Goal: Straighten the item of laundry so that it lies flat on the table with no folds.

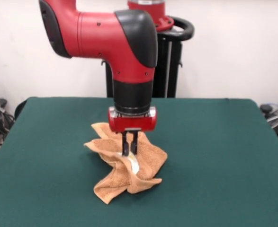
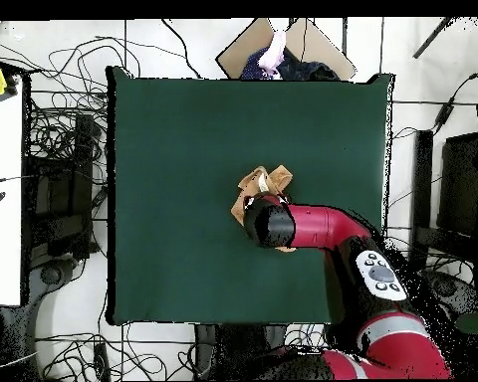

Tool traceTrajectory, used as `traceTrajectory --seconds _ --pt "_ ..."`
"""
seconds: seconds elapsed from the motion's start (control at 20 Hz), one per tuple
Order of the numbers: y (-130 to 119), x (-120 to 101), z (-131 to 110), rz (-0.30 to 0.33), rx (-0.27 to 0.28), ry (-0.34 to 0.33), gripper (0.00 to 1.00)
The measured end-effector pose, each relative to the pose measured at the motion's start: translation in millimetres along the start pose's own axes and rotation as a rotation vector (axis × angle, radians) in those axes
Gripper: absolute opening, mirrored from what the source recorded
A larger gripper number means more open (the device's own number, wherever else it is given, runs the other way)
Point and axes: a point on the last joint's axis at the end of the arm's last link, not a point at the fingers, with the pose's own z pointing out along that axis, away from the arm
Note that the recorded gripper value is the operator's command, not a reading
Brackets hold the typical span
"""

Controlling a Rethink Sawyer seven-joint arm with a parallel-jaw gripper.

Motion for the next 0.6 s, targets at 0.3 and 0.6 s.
traceTrajectory --seconds 0.3,0.6 --pt "31.7 3.5 -49.5 -0.047 0.009 0.024 0.00" --pt "75.3 8.7 -96.8 -0.090 0.014 0.063 0.00"
